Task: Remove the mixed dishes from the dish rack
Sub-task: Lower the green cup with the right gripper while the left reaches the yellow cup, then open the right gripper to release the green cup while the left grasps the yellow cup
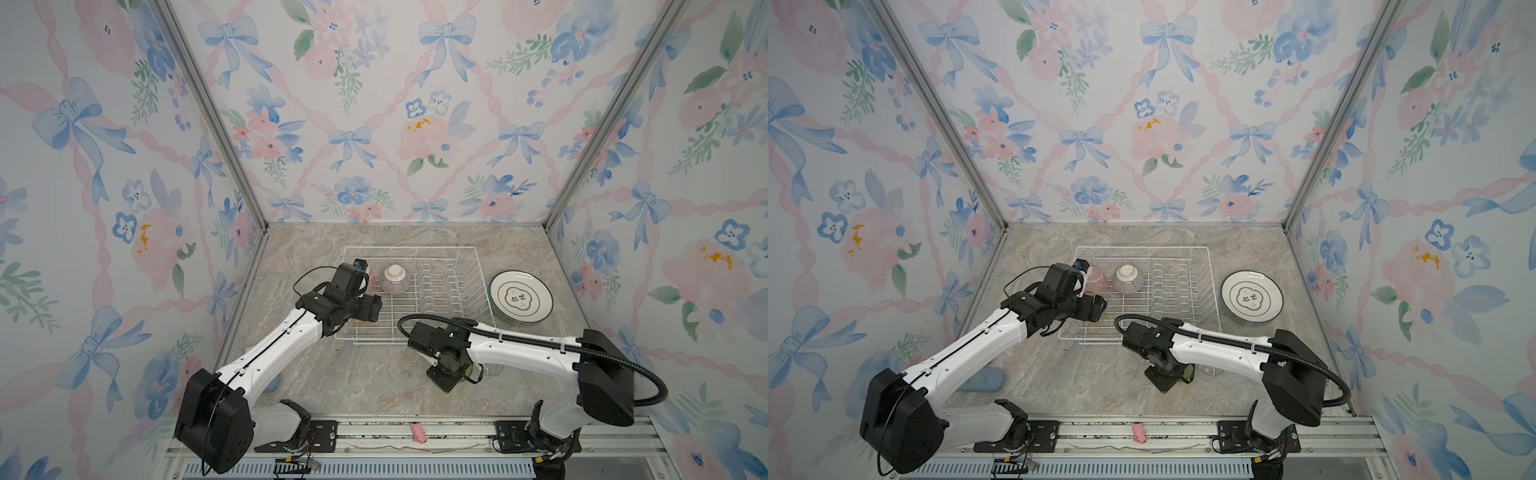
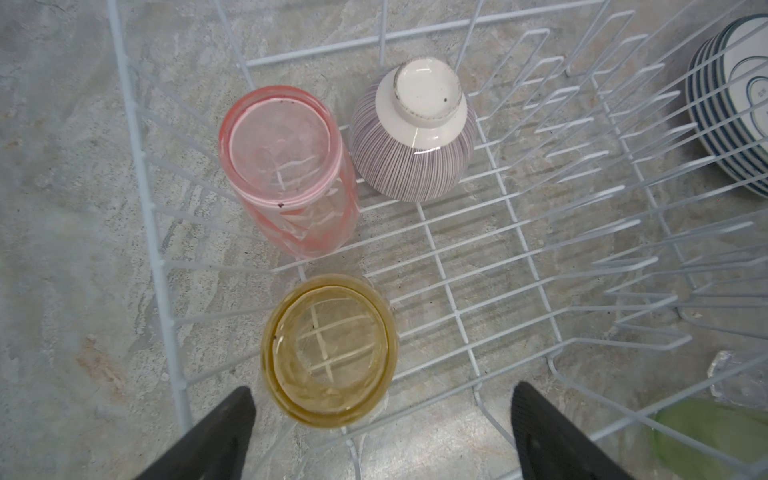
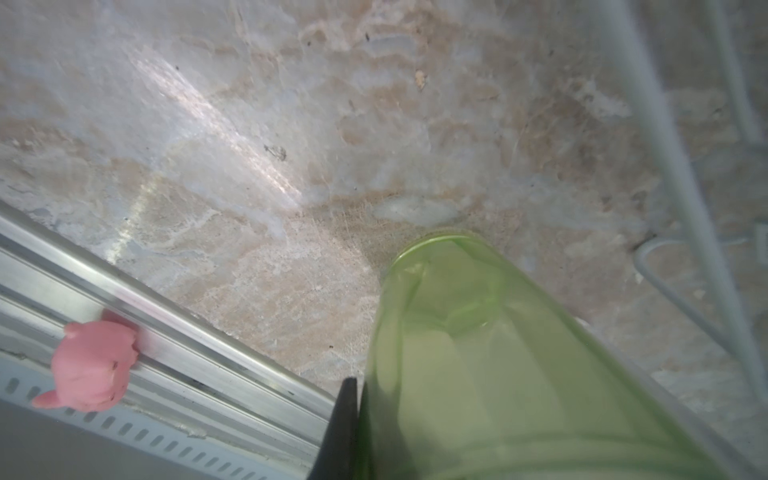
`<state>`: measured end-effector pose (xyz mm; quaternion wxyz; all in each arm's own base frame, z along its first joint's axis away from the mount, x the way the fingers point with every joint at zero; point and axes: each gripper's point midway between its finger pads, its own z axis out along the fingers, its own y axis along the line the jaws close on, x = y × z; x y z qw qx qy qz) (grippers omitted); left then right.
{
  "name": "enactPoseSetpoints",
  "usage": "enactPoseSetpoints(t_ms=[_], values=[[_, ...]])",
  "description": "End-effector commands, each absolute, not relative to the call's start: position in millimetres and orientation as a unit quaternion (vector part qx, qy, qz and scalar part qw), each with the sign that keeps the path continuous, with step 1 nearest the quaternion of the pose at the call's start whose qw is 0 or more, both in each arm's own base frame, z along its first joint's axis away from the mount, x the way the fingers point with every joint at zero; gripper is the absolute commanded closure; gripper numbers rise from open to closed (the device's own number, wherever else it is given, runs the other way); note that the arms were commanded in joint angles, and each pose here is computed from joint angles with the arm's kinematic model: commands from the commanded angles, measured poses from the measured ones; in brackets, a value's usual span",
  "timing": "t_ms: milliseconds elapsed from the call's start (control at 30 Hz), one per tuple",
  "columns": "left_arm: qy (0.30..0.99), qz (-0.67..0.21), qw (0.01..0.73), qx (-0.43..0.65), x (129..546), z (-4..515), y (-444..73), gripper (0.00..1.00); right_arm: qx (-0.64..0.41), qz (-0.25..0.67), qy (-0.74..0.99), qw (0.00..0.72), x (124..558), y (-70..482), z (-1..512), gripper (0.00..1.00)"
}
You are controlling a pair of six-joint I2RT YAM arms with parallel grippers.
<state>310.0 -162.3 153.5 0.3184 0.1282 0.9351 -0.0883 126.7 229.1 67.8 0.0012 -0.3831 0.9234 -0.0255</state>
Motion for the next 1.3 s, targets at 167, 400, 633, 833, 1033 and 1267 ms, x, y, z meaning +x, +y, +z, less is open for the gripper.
enactPoseSetpoints(t_ms=[167, 400, 633, 833, 1033, 1267], values=[[0.943, -0.049, 0.301, 0.134, 326, 146, -154, 0.07, -0.373, -0.048, 0.926, 0.001, 139, 220, 55, 0.88], [0.951, -0.031, 0.277, 0.132, 330, 132, -152, 0.07, -0.376, -0.009, 0.926, 0.033, 142, 232, 78, 0.46], [0.959, -0.019, 0.248, 0.133, 329, 115, -151, 0.1, -0.383, 0.07, 0.918, 0.07, 138, 251, 115, 0.3], [0.966, -0.012, 0.221, 0.136, 330, 99, -152, 0.11, -0.388, 0.123, 0.908, 0.099, 134, 262, 141, 0.26], [0.969, -0.001, 0.207, 0.135, 336, 87, -151, 0.13, -0.381, 0.132, 0.908, 0.114, 137, 256, 149, 0.25], [0.97, 0.009, 0.205, 0.133, 342, 85, -150, 0.22, -0.372, 0.135, 0.911, 0.117, 140, 250, 147, 0.24]])
